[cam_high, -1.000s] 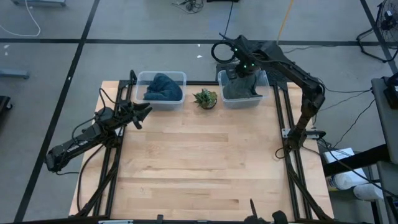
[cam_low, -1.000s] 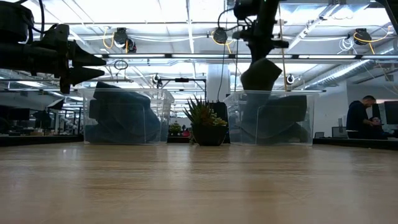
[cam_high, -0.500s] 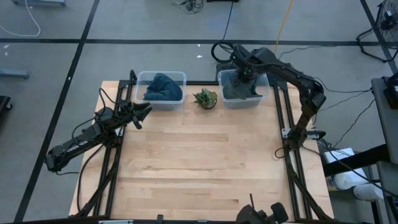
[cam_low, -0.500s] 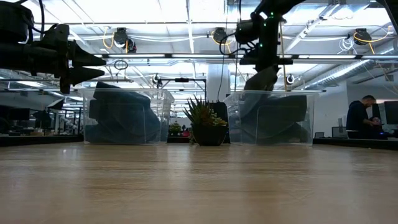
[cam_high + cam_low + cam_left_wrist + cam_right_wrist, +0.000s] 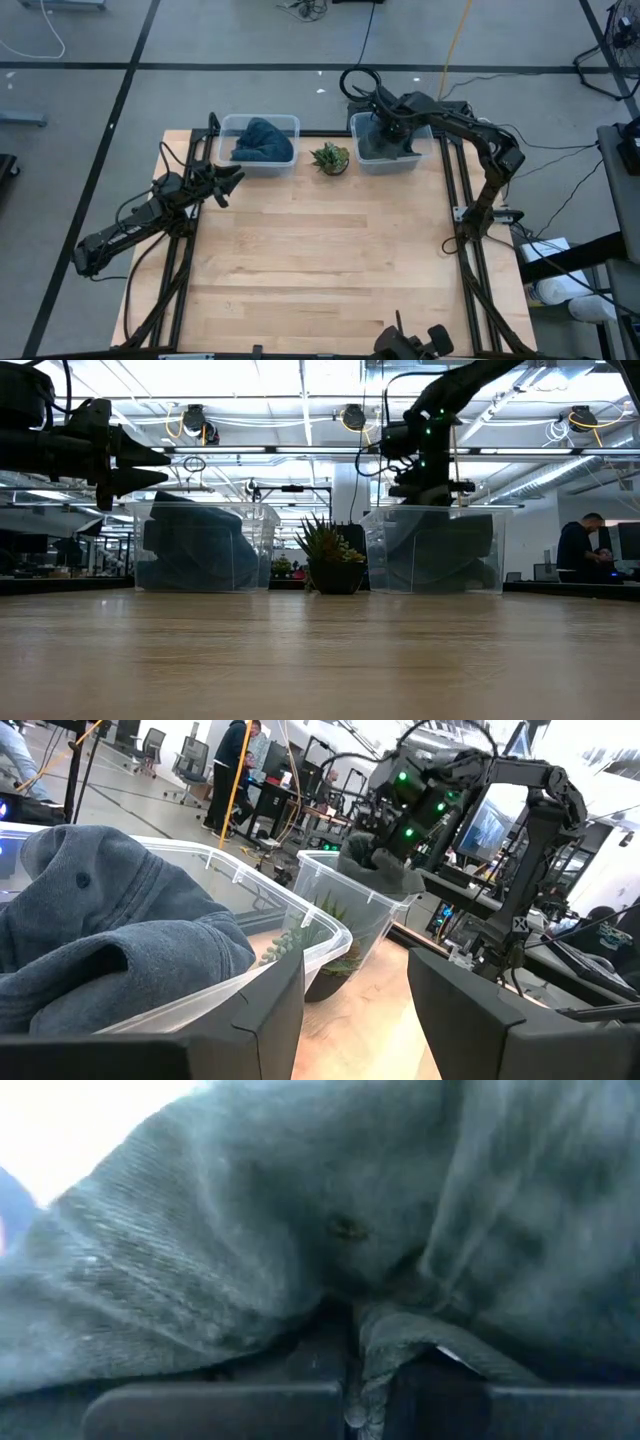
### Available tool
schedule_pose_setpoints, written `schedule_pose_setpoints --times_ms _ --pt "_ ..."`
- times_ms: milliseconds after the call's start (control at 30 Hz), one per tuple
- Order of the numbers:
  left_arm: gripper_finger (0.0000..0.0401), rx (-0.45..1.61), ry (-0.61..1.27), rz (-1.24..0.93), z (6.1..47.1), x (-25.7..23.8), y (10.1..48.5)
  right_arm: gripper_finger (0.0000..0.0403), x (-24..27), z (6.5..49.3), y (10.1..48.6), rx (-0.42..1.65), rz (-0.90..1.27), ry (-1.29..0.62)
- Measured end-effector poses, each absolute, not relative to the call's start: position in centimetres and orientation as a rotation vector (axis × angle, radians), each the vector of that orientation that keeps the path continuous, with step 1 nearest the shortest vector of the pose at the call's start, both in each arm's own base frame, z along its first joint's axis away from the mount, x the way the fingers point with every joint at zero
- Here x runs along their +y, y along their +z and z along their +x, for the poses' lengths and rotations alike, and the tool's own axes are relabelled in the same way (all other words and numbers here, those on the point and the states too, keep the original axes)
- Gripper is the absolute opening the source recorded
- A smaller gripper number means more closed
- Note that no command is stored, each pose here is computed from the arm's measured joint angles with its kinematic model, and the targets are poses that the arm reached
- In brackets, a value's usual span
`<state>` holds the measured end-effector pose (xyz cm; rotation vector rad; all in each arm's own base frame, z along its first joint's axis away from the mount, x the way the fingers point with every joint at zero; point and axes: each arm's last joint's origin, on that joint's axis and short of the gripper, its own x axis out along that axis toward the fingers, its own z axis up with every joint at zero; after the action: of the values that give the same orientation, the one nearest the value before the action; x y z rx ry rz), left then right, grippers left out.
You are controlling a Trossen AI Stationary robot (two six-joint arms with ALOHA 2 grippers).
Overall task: Pick & Place hat
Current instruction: Put the green cap into the right transparent bin
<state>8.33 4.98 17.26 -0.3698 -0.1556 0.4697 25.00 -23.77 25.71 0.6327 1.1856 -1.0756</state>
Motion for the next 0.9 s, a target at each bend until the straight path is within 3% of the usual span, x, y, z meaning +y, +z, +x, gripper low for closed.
schedule_pose_setpoints --times_ms 800,900 --pt "0.0186 -0.156 0.47 -0.37 8.3 5.0 17.3 0.0008 -23.0 23.6 17.8 1.099 0.721 -1.149" --pt "0.0186 -0.156 0.47 -0.37 8.3 5.0 17.3 0.0024 -23.1 23.7 17.7 1.111 0.681 -1.119"
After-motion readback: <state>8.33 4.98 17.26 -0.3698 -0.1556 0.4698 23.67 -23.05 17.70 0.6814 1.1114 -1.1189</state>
